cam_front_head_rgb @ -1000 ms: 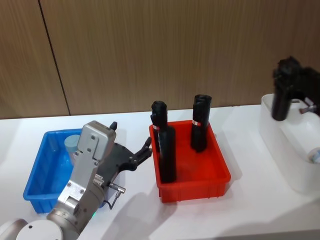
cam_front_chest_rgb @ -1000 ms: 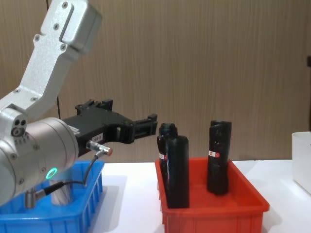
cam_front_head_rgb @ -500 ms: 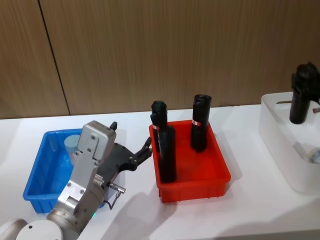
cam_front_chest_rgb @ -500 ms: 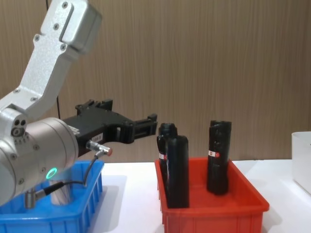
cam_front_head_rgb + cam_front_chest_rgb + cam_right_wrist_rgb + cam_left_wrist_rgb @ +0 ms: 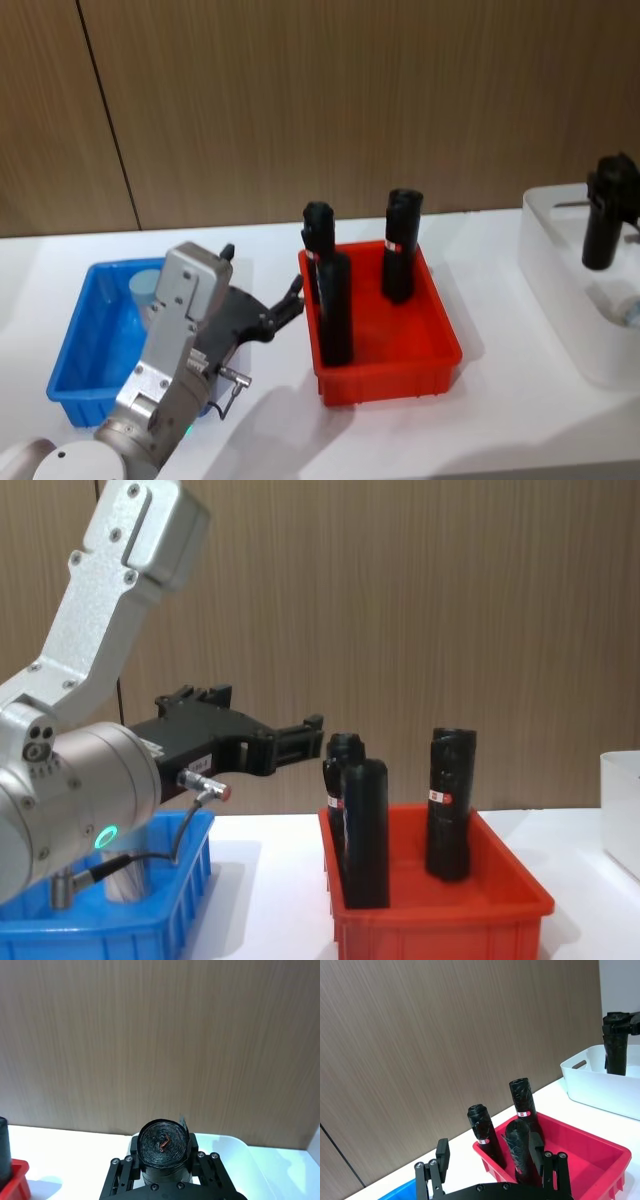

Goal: Pick the cotton swabs from the blue box and place them into the white box.

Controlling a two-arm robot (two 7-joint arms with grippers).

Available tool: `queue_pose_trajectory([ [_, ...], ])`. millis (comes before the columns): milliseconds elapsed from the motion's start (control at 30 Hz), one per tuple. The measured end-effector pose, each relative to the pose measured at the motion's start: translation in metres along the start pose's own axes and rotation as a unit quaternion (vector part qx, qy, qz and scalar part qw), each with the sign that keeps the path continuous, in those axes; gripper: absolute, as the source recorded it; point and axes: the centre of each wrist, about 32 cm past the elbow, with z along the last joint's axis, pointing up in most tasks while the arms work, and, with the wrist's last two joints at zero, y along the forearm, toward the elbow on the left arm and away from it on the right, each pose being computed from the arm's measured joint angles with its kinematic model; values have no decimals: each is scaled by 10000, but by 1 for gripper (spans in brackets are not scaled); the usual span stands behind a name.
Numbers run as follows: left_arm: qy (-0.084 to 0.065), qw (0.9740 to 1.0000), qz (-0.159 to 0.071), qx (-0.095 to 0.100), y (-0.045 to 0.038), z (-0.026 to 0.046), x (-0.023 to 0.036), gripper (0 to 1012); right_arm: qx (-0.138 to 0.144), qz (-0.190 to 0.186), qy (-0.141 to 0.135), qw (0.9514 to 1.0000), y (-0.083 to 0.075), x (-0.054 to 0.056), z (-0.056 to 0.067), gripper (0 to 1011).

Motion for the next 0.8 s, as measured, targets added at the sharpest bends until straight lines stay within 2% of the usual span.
queue_pose_trajectory([
  [67,0,10000,0,0,0,0,0,1004,-20,-23,26,10000,18,12,-30,533],
  [200,0,10000,0,0,0,0,0,1004,-49,-83,100,9999,59,39,-99,658],
  [500,0,10000,0,0,0,0,0,1004,-59,-130,180,9997,87,59,-162,932],
  [633,0,10000,0,0,0,0,0,1004,-63,-139,194,9997,90,62,-175,1002],
  [800,0,10000,0,0,0,0,0,1004,-62,-148,211,9996,91,64,-187,1001],
])
